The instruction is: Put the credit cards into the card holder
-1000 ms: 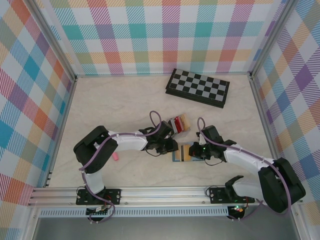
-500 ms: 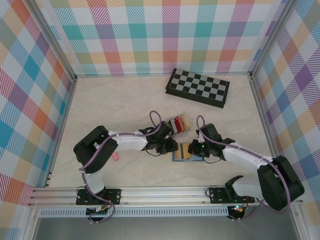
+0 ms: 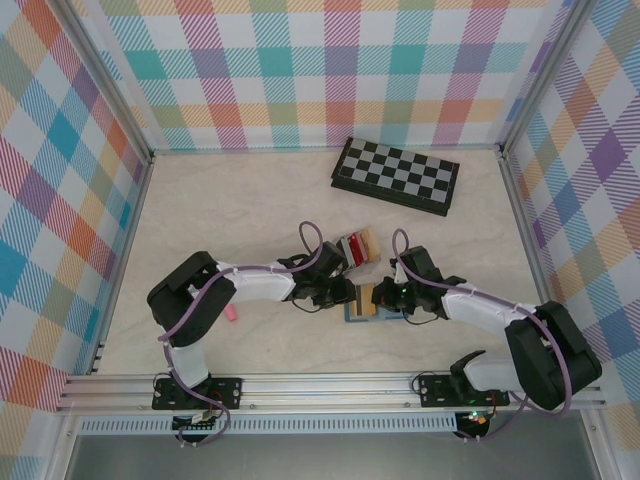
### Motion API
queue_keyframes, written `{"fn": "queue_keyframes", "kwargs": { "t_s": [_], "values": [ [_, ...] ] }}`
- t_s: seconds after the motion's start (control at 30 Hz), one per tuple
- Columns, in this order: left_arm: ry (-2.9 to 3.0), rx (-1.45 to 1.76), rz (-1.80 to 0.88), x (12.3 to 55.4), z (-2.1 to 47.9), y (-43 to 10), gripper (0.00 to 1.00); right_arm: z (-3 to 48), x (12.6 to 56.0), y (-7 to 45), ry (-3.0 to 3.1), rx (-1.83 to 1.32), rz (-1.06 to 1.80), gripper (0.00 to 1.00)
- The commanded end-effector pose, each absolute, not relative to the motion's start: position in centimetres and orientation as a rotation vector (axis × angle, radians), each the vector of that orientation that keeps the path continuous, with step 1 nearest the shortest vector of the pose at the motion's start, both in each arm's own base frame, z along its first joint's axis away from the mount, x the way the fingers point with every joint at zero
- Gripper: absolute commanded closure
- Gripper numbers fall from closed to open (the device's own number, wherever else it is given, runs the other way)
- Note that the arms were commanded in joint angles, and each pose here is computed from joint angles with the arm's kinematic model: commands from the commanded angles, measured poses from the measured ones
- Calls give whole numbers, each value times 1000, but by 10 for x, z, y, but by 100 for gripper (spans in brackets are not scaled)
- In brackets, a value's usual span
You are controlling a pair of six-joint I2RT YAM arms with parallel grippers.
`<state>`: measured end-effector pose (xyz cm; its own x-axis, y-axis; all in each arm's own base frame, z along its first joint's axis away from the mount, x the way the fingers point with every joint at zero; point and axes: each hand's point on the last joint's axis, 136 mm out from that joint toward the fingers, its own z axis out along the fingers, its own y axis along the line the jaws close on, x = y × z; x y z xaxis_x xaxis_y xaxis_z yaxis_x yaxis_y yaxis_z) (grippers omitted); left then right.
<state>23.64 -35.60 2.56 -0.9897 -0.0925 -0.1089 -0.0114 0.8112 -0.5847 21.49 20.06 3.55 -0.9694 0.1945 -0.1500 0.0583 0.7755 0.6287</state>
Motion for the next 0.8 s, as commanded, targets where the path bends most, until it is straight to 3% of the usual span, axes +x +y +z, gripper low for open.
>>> {"fn": "queue_keyframes", "kwargs": {
  "t_s": [0.0, 0.47, 0.77],
  "values": [
    [2906, -75, -876, 226, 15, -350, 70, 35, 211, 212, 2786, 154, 1040, 87],
    [2911, -78, -855, 225, 12, -346, 70, 36, 211, 189, 2859, 178, 799, 72],
    [2912, -70, -856, 224, 12, -347, 72, 32, 220, 199, 2870, 168, 824, 80]
  ]
}}
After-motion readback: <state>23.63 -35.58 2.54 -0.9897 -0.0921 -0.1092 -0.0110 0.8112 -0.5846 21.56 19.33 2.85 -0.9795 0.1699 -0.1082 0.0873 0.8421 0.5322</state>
